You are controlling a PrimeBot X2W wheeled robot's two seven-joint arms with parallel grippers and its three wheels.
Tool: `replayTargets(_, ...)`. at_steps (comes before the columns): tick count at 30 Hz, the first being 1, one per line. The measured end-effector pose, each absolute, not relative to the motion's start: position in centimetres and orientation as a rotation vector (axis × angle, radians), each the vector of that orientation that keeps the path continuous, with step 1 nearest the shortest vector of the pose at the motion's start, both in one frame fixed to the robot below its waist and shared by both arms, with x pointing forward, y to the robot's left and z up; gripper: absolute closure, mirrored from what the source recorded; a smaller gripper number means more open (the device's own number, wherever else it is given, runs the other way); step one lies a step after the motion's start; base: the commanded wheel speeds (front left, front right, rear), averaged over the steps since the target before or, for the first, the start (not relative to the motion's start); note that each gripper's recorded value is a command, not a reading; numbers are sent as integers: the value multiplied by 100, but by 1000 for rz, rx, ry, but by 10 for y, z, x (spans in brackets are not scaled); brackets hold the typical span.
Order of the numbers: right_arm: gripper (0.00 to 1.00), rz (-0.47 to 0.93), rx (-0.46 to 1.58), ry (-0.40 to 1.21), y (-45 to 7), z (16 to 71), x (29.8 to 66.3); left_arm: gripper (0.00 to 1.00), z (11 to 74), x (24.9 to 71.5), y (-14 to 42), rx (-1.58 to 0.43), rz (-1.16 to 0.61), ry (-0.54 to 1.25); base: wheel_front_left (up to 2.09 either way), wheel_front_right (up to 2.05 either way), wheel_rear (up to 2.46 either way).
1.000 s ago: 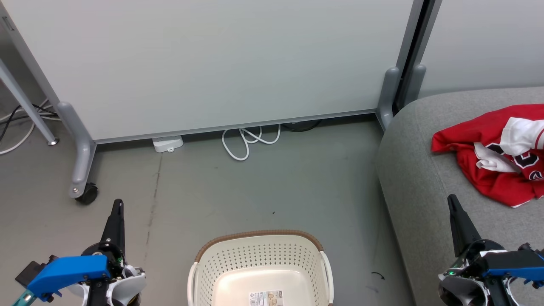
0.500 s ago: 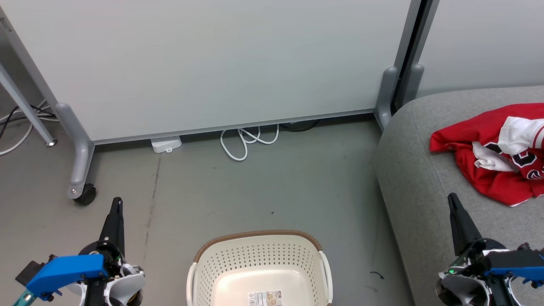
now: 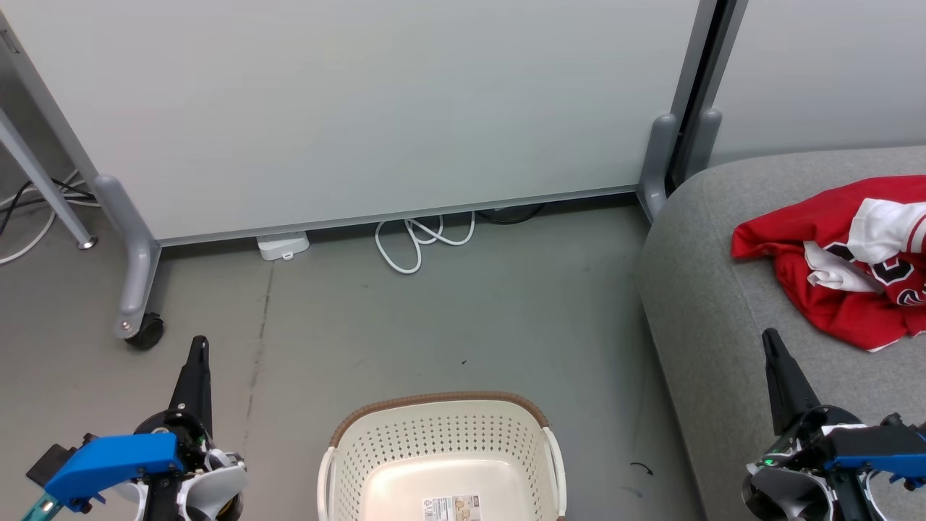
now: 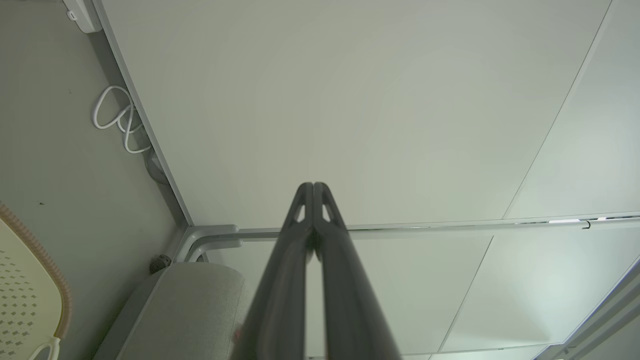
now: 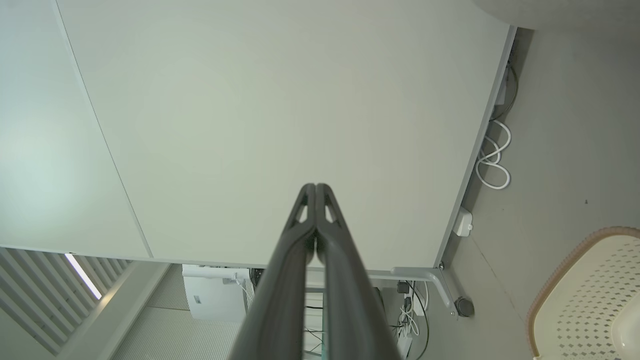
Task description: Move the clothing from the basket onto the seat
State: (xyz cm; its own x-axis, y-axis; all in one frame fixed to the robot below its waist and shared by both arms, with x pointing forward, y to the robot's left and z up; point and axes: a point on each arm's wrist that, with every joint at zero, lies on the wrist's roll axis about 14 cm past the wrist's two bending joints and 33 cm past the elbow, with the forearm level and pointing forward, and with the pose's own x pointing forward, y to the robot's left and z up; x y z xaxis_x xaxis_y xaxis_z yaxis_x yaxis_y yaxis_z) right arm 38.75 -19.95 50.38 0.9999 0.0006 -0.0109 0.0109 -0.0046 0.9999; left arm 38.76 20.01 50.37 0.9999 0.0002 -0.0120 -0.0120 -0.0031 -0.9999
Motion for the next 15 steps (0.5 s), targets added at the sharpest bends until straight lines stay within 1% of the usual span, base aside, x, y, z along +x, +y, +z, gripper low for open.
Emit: replayTargets(15, 100, -8, 1575, 9, -200, 504, 387, 100, 504, 388, 200, -1574, 10, 9, 0, 0, 0)
